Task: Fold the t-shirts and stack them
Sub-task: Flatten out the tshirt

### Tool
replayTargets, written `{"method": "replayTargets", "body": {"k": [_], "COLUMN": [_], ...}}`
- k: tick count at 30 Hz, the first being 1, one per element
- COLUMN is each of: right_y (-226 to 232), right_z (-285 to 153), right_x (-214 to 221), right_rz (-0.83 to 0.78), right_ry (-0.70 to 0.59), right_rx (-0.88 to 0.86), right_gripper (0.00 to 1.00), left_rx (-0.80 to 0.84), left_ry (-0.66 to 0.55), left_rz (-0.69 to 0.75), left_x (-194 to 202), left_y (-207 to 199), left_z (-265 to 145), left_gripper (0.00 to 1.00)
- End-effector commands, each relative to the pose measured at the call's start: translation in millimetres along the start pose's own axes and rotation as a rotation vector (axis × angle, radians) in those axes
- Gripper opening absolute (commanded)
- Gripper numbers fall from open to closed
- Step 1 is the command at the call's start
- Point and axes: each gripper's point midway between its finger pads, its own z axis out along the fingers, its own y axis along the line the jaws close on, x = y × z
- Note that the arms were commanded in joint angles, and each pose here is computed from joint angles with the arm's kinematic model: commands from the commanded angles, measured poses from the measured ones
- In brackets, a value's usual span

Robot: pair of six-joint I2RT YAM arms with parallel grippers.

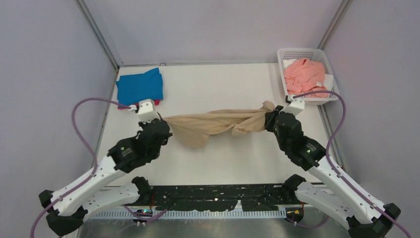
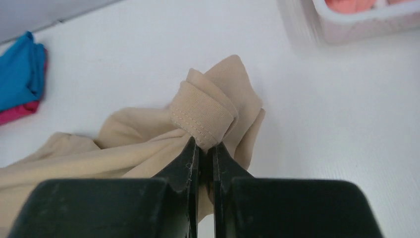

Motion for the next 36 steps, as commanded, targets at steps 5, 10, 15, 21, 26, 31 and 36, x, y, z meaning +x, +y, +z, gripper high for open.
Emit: {"method": "replayTargets", "body": {"k": [5,10,15,21,26,31,36], "right_y": [63.3,109.1,126.0,118.9,124.5,146.7,175.1], "right_z": [-86.6,-144.1,-178.4,-149.1,-63.5,14.6,42.2], "right_x": [-164.6,-209.3,-242.0,-242.9,-210.9,-213.2,-280.2], "right_rz": [0.062,0.028,0.009,-0.022,-0.098,-0.044,-0.04], "right_ry": [-0.353,-0.41,-0.443,-0.433,-0.285,-0.186,-0.226], "right_rx": [-0.352,-0.649,-0.756,-0.618,-0.462,-0.59,-0.677], "right_gripper": [0.05,0.05,0.05,0.05,0.05,0.05,0.05], "left_rx": [0.281,0.448,0.487,0.268,0.172,0.102,0.112], "left_ry": [-0.464,-0.556,-0.596,-0.603,-0.503,-0.413,-0.432], "left_rz": [-0.182,-0.169,-0.114,-0.047,0.019,0.053,0.089], "left_x": [-162.8,-214.5,-244.8,-257.2,-253.8,-285.3,-349.5], "left_y": [18.3,17.3,10.8,5.6,-19.5,-35.9,-53.2], "left_z": [-98.6,-153.0,-174.8,-142.6,-80.0,-1.1,4.4], "left_gripper": [0.0,0.0,0.0,0.0,0.0,0.0,0.0]}}
